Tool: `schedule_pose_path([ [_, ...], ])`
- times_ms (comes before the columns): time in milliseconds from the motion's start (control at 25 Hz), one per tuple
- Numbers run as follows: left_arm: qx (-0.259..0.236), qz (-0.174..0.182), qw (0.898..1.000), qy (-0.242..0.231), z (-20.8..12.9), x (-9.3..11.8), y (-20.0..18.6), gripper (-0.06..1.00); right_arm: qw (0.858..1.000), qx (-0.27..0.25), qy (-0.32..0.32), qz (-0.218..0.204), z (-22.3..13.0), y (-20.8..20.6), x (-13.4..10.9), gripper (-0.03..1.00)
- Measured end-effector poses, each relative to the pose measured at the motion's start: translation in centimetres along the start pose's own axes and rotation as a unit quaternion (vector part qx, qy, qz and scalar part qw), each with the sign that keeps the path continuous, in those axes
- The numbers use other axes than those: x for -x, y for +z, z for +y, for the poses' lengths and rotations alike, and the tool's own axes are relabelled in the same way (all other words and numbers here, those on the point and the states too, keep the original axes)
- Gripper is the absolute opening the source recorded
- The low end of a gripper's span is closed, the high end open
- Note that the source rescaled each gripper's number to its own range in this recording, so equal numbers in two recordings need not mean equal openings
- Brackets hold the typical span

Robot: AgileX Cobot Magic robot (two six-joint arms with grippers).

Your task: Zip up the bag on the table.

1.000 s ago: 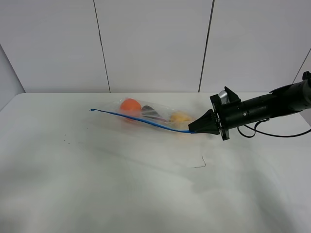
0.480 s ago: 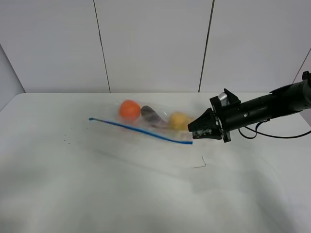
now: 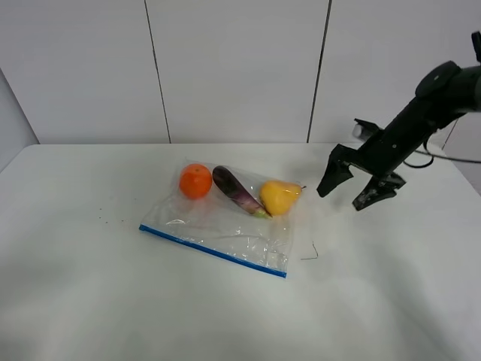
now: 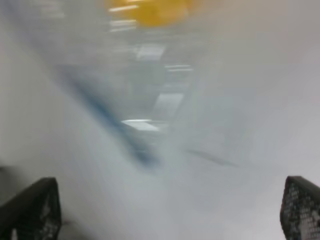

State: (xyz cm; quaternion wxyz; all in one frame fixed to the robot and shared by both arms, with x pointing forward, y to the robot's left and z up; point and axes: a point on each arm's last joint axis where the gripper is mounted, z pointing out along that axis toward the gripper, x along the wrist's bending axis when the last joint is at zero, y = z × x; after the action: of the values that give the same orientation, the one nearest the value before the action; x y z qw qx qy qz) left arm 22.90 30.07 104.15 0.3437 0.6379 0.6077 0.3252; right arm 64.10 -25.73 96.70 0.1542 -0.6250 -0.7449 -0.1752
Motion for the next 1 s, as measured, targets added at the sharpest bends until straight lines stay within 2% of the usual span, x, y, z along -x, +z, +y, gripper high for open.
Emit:
schedule_pose_path([
  [80, 0.000, 0.000, 1.000, 0.000, 0.0, 0.0, 0.0, 0.98, 0.997, 0.012, -0.002, -0.075, 0.6, -1.9, 0.0, 0.97],
  [120, 0.000, 0.000, 1.000, 0.000, 0.0, 0.0, 0.0, 0.98, 0.995, 0.021, 0.000, -0.098, 0.8, -2.8, -0.2, 0.97],
  [240, 0.000, 0.000, 1.000, 0.000, 0.0, 0.0, 0.0, 0.98, 0.990, 0.039, 0.006, -0.136, 0.7, -4.5, -0.4, 0.97],
  [480, 0.000, 0.000, 1.000, 0.000, 0.0, 0.0, 0.0, 0.98, 0.987, 0.054, 0.013, -0.148, 0.4, -5.8, -1.0, 0.97],
  [640, 0.000, 0.000, 1.000, 0.000, 0.0, 0.0, 0.0, 0.98, 0.986, 0.060, 0.012, -0.154, -1.3, -7.0, -1.8, 0.96],
  [800, 0.000, 0.000, 1.000, 0.000, 0.0, 0.0, 0.0, 0.98, 0.986, 0.048, 0.014, -0.159, -4.9, -7.7, -2.6, 0.96],
  [1000, 0.000, 0.000, 1.000, 0.000, 0.0, 0.0, 0.0, 0.98, 0.987, 0.032, 0.021, -0.157, -11.2, -8.1, -3.8, 0.95],
])
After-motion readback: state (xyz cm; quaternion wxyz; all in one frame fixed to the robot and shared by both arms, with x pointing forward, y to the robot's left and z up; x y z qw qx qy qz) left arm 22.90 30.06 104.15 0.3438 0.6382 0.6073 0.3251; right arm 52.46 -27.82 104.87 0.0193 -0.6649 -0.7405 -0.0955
